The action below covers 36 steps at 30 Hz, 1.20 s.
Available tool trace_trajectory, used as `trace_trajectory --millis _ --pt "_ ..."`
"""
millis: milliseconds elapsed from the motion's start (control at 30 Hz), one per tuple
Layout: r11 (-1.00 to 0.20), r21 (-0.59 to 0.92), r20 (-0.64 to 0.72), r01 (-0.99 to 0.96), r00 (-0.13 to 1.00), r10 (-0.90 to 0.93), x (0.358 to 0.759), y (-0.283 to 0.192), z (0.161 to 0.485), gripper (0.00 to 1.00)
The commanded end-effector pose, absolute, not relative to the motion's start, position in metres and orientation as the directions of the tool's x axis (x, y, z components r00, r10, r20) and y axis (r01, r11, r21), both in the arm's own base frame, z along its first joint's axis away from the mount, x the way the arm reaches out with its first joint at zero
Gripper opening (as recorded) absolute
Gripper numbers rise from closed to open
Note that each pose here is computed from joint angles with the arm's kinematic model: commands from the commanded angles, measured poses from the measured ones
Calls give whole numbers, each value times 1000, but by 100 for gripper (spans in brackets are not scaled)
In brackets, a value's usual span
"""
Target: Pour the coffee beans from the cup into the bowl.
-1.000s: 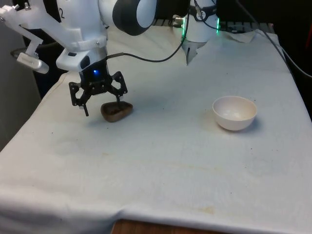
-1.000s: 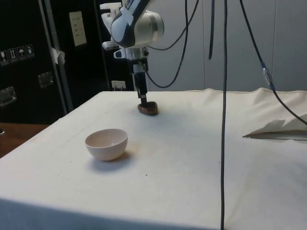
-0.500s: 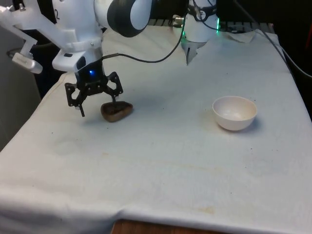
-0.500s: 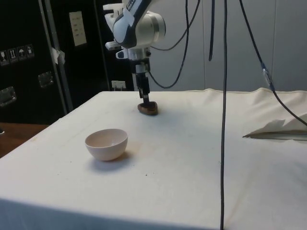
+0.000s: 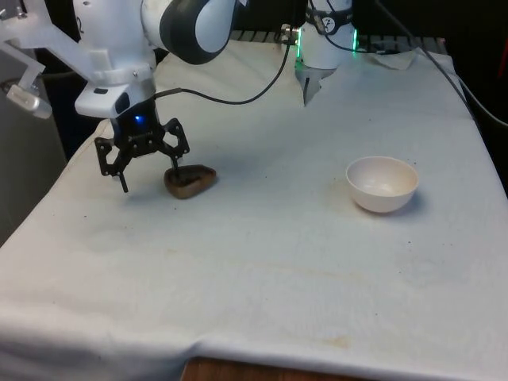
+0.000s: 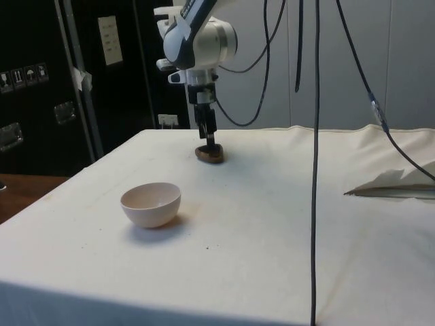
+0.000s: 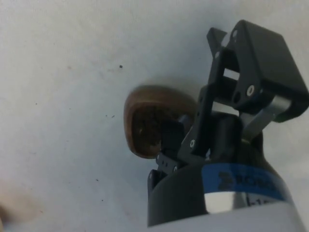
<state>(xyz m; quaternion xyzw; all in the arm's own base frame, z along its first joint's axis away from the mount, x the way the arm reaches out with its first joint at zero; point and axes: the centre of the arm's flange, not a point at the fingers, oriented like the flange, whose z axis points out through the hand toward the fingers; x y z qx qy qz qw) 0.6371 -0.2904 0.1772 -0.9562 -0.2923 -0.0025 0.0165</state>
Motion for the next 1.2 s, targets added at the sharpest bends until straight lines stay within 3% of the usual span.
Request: trace_trajectory --millis 0,1167 --pt "-827 -31 15 562 827 562 638 -292 177 100" --pt "-817 -50 6 575 818 575 639 -287 175 100"
